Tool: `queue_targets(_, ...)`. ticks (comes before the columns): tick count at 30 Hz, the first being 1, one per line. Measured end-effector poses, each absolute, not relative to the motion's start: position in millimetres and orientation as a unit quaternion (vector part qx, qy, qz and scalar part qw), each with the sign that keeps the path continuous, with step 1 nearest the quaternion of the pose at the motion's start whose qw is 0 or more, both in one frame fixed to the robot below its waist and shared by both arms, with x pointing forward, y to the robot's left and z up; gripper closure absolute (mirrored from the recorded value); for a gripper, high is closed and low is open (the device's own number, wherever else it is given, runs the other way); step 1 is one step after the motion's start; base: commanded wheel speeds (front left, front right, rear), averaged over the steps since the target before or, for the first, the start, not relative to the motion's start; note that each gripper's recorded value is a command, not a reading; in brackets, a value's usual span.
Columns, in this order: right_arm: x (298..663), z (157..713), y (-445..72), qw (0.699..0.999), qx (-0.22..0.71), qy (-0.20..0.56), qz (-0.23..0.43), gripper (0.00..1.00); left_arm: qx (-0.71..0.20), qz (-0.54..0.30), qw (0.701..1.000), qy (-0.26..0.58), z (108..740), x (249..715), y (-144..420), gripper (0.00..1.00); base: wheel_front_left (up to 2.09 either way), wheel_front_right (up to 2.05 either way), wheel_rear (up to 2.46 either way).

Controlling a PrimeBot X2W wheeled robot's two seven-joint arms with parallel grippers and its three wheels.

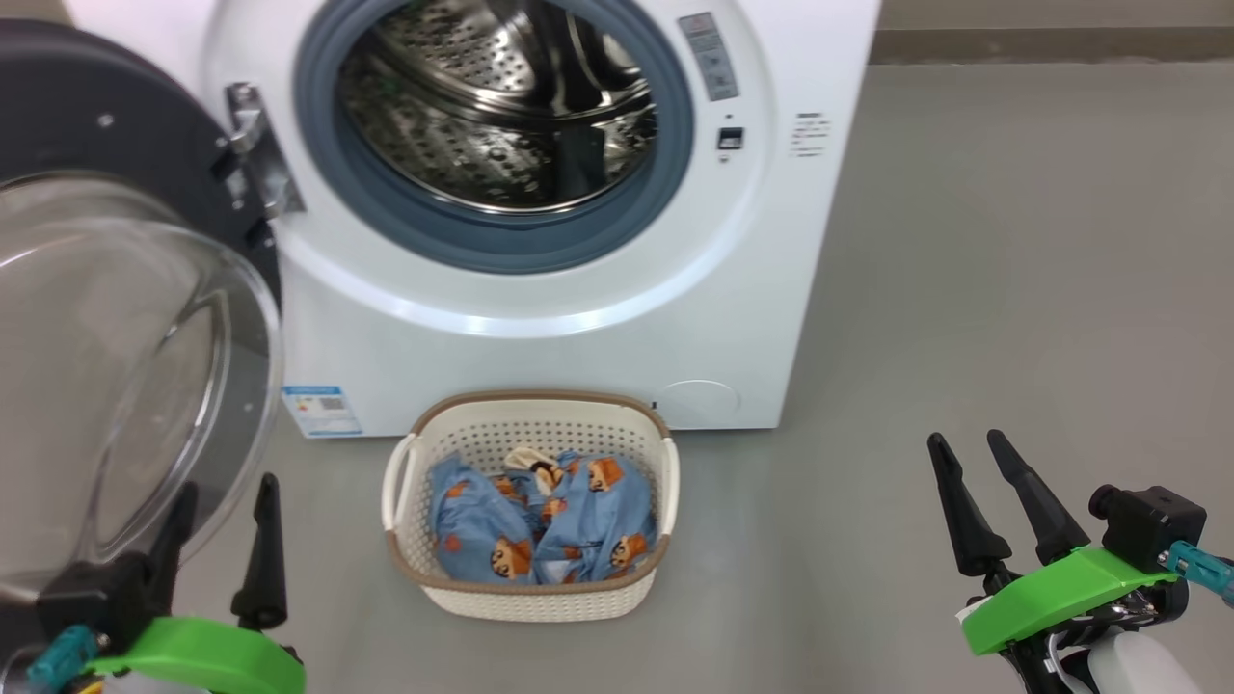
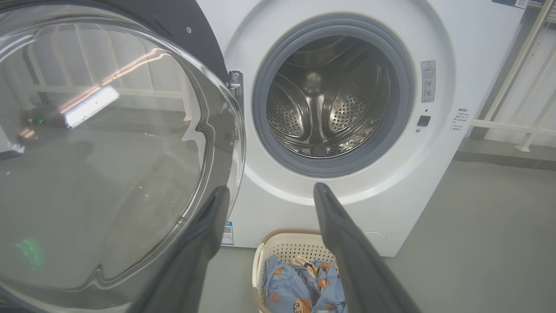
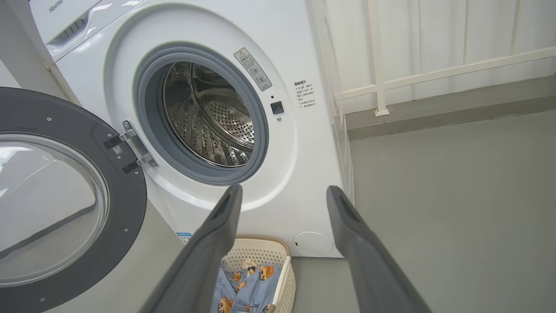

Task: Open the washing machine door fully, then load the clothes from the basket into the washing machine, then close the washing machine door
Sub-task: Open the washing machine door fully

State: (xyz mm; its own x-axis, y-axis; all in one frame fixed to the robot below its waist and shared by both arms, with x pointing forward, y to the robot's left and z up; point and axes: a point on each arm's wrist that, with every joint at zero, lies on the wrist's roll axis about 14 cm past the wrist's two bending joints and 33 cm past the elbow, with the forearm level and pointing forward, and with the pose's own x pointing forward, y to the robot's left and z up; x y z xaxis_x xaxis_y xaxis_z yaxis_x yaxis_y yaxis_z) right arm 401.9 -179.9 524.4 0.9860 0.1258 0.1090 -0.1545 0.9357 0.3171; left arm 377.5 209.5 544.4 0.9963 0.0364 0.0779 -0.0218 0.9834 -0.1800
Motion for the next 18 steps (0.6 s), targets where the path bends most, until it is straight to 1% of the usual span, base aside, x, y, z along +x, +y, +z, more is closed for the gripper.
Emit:
queue_targets(8,388,525,-209,0.986,0.152,-0.048,0.038,0.0,-0.109,-0.036,0.992,-0.05,541,386,172,0.0,0.0,0.0,0.0)
queue_targets(18,379,527,-227,0.99,0.132,-0.053,0.018,0.0,-0.112,-0.051,0.992,-0.04,530,392,153,0.0,0.0,0.0,0.0)
